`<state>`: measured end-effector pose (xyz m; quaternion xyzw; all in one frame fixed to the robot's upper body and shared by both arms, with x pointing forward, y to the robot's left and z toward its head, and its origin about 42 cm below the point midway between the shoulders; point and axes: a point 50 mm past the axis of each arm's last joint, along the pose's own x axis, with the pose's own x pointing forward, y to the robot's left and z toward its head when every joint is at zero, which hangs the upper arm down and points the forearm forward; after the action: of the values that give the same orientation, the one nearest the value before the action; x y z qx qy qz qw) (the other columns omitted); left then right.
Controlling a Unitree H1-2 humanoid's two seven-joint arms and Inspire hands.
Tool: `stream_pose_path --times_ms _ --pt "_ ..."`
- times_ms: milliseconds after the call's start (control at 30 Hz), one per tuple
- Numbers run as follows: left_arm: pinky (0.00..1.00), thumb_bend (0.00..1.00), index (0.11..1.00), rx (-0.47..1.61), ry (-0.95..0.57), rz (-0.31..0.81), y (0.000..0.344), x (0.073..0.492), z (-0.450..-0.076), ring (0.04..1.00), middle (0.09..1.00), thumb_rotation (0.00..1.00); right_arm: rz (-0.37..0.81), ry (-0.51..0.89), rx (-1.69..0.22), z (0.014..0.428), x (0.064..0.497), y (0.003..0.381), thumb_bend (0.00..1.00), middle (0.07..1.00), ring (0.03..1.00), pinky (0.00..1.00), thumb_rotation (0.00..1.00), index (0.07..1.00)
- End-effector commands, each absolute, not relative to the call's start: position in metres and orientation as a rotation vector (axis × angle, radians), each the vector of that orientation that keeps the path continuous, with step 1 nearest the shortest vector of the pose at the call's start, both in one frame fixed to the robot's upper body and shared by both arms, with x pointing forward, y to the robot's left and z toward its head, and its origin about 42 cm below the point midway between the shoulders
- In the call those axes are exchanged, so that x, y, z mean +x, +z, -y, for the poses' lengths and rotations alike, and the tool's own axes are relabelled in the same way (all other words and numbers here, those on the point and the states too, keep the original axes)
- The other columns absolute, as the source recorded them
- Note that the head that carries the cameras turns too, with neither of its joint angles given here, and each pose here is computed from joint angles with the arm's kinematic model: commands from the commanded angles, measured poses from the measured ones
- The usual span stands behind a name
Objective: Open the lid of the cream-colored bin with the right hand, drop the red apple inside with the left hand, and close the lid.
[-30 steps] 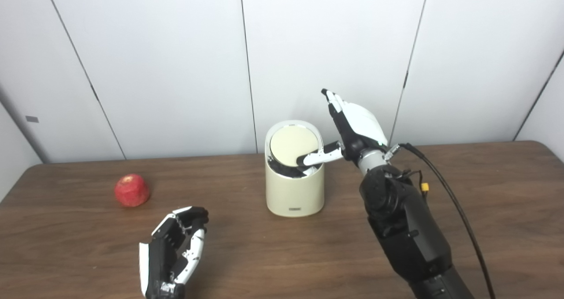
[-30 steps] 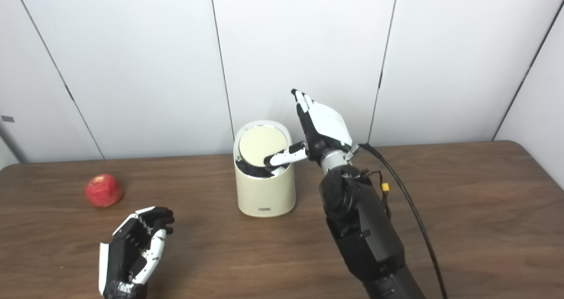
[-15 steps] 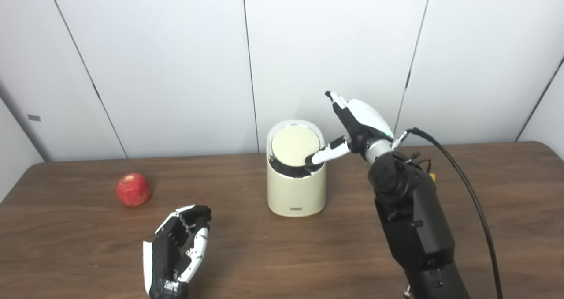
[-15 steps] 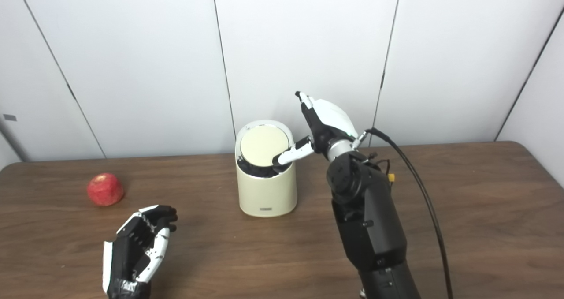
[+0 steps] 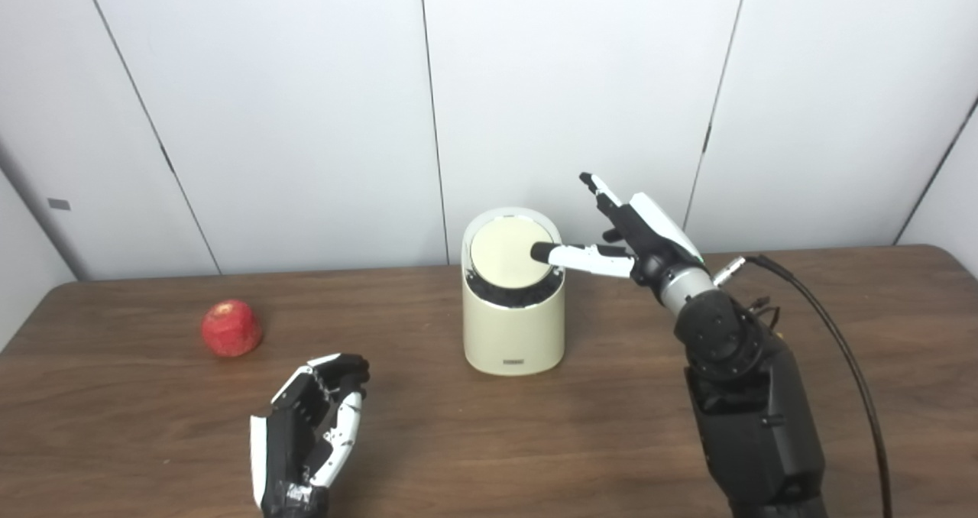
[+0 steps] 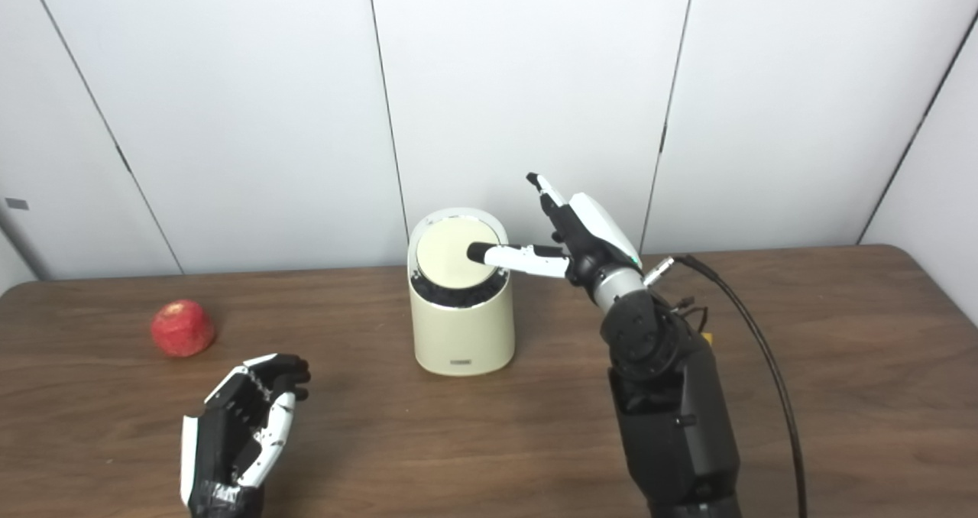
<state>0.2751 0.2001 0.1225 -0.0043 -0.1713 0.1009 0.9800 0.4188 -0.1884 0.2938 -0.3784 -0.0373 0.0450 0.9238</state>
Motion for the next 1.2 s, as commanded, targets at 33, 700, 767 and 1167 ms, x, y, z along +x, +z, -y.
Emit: stream_pose_path --times_ms 33,700,767,1167 --pt "0.57 0.25 0.601 -0.011 0.194 0.316 0.109 0.274 -0.198 0.623 0.624 0.21 0.179 0.052 -0.758 0.189 0.418 0.317 1.00 0.995 0.934 0.83 0.79 1.000" --pt "0.57 0.26 0.600 -0.009 0.195 0.316 0.109 0.275 -0.196 0.627 0.627 0.23 0.171 0.067 -0.743 0.175 0.424 0.320 0.99 1.000 0.973 0.87 0.75 1.000" --pt "0.57 0.26 0.602 -0.011 0.195 0.319 0.109 0.275 -0.196 0.628 0.628 0.23 0.176 0.067 -0.746 0.173 0.424 0.321 0.99 1.000 0.971 0.86 0.75 1.000" --pt "0.57 0.26 0.599 0.001 0.197 0.321 0.109 0.274 -0.195 0.627 0.626 0.27 0.193 0.059 -0.736 0.155 0.433 0.324 1.00 0.984 0.906 0.77 0.71 1.000"
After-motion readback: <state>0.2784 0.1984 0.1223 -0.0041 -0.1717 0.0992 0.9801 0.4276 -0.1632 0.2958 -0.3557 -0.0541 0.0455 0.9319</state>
